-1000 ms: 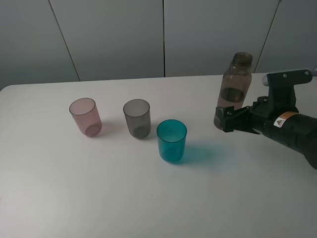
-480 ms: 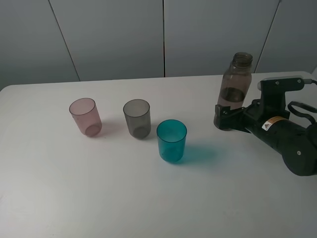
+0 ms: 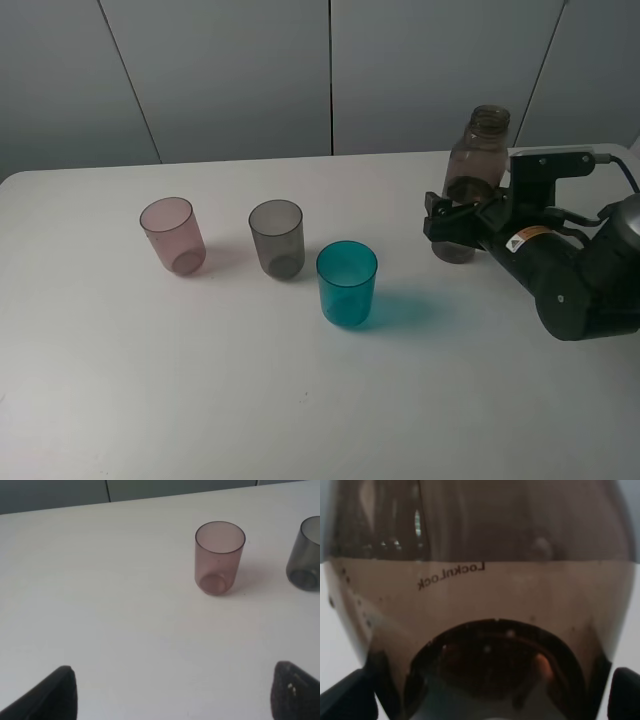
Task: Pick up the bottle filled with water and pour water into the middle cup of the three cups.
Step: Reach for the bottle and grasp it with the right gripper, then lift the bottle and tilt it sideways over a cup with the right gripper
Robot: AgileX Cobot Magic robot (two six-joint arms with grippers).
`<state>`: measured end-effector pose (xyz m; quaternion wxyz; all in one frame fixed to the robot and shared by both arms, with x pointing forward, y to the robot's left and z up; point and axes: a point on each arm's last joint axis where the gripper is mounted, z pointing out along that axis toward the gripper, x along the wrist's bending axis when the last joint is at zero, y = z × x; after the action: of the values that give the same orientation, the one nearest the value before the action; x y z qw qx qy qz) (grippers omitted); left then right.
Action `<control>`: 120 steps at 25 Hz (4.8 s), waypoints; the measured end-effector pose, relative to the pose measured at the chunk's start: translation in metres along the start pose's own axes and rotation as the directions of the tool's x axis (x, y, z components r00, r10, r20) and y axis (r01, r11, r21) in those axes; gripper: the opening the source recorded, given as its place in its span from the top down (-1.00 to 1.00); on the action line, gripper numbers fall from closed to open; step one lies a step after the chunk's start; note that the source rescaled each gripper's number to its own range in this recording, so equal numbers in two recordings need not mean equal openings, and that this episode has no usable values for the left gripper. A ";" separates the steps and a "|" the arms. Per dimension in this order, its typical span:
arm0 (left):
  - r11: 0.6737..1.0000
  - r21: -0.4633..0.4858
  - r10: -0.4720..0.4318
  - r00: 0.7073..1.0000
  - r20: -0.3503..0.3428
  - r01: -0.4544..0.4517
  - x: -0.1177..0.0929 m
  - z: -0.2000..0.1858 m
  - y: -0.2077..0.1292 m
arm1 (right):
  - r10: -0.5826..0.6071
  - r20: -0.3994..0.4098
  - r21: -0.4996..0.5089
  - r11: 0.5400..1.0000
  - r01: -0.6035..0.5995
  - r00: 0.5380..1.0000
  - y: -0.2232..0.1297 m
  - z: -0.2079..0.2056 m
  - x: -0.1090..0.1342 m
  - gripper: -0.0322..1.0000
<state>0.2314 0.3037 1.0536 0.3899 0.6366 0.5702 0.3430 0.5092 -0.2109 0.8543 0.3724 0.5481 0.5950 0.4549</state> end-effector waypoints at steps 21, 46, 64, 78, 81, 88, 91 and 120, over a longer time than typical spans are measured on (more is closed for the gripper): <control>1.000 0.000 0.000 1.000 0.000 0.000 0.000 0.000 0.000 | 0.016 0.075 0.024 1.000 -0.018 0.997 -0.018 0.024 -0.003 -0.99; 1.000 0.000 0.000 1.000 0.000 0.000 0.000 0.000 0.000 | 0.015 0.059 -0.005 1.000 -0.015 0.998 -0.013 0.032 0.000 -0.92; 1.000 0.000 0.000 1.000 0.000 0.000 0.000 0.000 0.000 | -0.007 0.043 -0.004 1.000 0.008 0.999 -0.014 0.032 0.002 0.92; 1.000 0.000 0.000 1.000 0.000 0.000 0.000 0.000 0.000 | -0.063 0.008 -0.041 0.997 0.063 0.998 0.010 0.028 0.007 0.93; 1.000 0.000 0.000 1.000 0.000 0.000 0.000 0.000 0.000 | -0.075 -0.006 -0.081 0.994 0.075 0.997 0.022 0.027 0.010 0.93; 1.000 0.000 0.000 1.000 0.000 0.000 0.000 0.000 0.000 | -0.117 -0.067 -0.158 0.982 0.105 0.991 0.048 0.039 0.017 0.93; 1.000 0.000 0.000 1.000 0.000 0.000 0.000 0.000 0.000 | -0.138 -0.097 -0.145 0.982 0.123 0.986 0.057 0.051 0.018 0.93; 1.000 0.000 0.000 1.000 0.000 0.000 0.000 0.000 0.000 | -0.478 -0.460 -0.426 0.858 0.286 0.748 0.130 0.134 0.039 0.93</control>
<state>0.2314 0.3037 1.0536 0.3899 0.6366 0.5702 0.3430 0.6716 -0.1564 0.9390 0.3572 0.1876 0.6924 0.5981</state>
